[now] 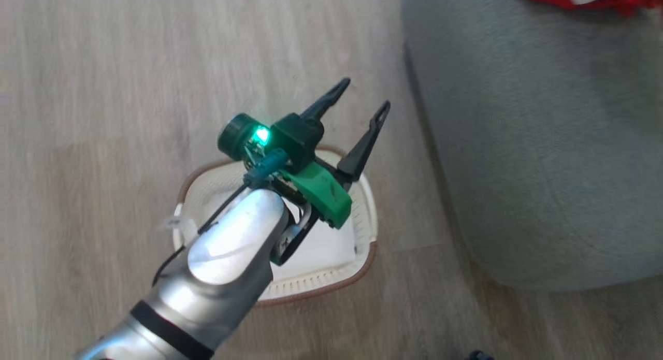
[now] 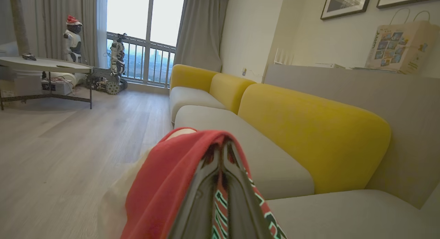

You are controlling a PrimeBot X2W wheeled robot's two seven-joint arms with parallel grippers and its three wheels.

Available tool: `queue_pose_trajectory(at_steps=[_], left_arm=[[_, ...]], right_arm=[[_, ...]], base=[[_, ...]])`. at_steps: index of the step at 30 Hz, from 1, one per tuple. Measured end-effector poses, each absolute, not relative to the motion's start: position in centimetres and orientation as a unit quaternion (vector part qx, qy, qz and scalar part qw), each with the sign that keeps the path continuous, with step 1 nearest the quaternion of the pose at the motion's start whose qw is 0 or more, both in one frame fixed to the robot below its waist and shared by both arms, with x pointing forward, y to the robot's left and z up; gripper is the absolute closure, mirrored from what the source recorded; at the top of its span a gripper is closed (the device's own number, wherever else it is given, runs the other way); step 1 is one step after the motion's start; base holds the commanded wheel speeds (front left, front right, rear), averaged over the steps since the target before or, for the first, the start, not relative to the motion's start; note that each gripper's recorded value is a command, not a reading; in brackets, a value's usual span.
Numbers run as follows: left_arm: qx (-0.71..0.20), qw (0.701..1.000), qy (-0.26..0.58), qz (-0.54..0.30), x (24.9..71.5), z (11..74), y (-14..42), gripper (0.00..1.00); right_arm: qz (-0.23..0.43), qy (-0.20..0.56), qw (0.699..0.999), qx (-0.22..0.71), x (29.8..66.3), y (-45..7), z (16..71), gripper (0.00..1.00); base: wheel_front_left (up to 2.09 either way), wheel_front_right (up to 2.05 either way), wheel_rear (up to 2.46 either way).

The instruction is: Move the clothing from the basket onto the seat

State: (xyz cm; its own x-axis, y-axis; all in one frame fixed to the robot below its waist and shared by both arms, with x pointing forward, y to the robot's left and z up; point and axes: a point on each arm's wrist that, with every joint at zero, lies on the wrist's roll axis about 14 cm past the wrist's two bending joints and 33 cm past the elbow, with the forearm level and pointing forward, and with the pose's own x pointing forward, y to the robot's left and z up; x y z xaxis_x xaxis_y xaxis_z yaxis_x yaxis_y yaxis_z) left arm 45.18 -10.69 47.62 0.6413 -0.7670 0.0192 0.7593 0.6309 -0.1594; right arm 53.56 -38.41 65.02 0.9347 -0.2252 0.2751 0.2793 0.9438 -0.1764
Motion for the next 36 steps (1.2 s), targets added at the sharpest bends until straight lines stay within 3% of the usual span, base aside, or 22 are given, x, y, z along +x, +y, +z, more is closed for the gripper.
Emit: queue_pose_trajectory(at_steps=[11,18,24,25,26,28,29,36], left_arm=[[-0.074,0.928,0.037,-0.363,48.4,44.4,-5.8,0.00],[-0.071,0.933,0.046,-0.350,49.0,43.0,-4.5,0.00],[-0.065,0.934,0.047,-0.347,49.1,42.8,-4.1,0.00],[-0.063,0.935,0.046,-0.346,49.1,42.9,-4.1,0.00],[-0.062,0.935,0.045,-0.347,49.1,42.9,-4.1,0.00],[-0.059,0.934,0.046,-0.349,49.0,43.1,-4.3,0.00],[-0.058,0.934,0.044,-0.349,49.0,43.2,-4.3,0.00],[-0.068,0.933,0.039,-0.352,48.7,44.2,-5.0,0.00]], right_arm=[[-0.157,-0.043,0.981,-0.103,60.7,-39.7,57.7,1.00],[-0.190,0.040,0.978,-0.077,60.6,-41.1,49.8,1.00],[-0.187,0.077,0.977,-0.063,59.9,-39.8,46.4,1.00],[-0.187,0.078,0.977,-0.064,59.8,-39.8,46.4,0.93],[-0.187,0.077,0.977,-0.064,59.7,-39.7,46.5,0.67],[-0.187,0.078,0.977,-0.062,59.4,-39.6,46.6,0.04],[-0.187,0.078,0.977,-0.060,59.3,-39.6,46.7,0.00],[-0.172,0.065,0.981,-0.068,57.3,-38.4,47.4,0.00]], base=[[0.00,0.00,0.00],[0.00,0.00,0.00],[0.00,0.00,0.00],[0.00,0.00,0.00],[0.00,0.00,0.00],[0.00,0.00,0.00],[0.00,0.00,0.00],[0.00,0.00,0.00]])
